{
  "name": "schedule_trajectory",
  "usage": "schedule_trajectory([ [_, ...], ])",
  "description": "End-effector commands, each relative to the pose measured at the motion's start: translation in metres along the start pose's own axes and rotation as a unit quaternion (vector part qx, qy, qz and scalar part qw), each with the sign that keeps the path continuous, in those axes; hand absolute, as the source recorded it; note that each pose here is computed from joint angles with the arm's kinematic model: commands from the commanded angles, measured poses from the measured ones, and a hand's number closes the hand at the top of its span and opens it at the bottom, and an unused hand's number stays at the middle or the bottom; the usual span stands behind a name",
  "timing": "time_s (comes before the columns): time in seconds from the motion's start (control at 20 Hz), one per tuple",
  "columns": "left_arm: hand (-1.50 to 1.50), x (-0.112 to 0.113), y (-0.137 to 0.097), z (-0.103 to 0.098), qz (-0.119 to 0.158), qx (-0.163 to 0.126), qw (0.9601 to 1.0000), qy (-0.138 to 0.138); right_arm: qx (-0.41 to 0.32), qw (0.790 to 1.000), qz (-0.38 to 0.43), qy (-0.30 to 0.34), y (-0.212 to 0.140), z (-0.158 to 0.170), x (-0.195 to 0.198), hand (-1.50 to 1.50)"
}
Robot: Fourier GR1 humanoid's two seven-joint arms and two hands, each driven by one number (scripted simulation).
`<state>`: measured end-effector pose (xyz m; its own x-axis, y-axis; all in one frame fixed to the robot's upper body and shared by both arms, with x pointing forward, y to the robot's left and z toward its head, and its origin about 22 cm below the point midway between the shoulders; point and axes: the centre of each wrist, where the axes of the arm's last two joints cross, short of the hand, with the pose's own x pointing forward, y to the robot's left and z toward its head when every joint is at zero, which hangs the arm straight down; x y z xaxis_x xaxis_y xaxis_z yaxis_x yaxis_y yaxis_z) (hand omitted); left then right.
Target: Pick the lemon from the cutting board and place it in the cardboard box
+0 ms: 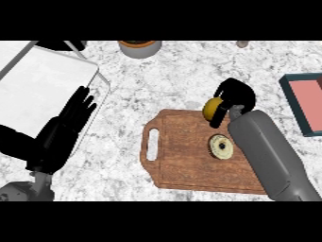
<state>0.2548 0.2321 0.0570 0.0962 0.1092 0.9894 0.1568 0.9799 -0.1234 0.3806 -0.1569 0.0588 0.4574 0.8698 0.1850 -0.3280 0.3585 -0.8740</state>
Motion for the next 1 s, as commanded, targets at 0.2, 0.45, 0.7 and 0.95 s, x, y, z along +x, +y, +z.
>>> schedule_trajectory([
  [0.2,0.00,0.008,0.048,0.001,-0.060,0.086,0.9945,0.008,-0.047,0.998,-0.007,0.034,-0.050,-0.041,-0.025,1.50],
  [0.45,0.00,-0.003,0.046,0.007,-0.051,0.093,0.9943,0.008,-0.116,0.993,0.004,0.023,-0.061,-0.038,-0.009,1.50],
  [0.7,0.00,0.001,0.058,0.006,-0.054,0.102,0.9932,0.020,-0.185,0.983,0.008,-0.010,-0.096,-0.018,0.022,1.50],
  [0.95,0.00,-0.004,0.070,0.017,-0.056,0.108,0.9924,0.022,-0.286,0.958,-0.027,-0.013,-0.153,0.013,0.044,1.50],
])
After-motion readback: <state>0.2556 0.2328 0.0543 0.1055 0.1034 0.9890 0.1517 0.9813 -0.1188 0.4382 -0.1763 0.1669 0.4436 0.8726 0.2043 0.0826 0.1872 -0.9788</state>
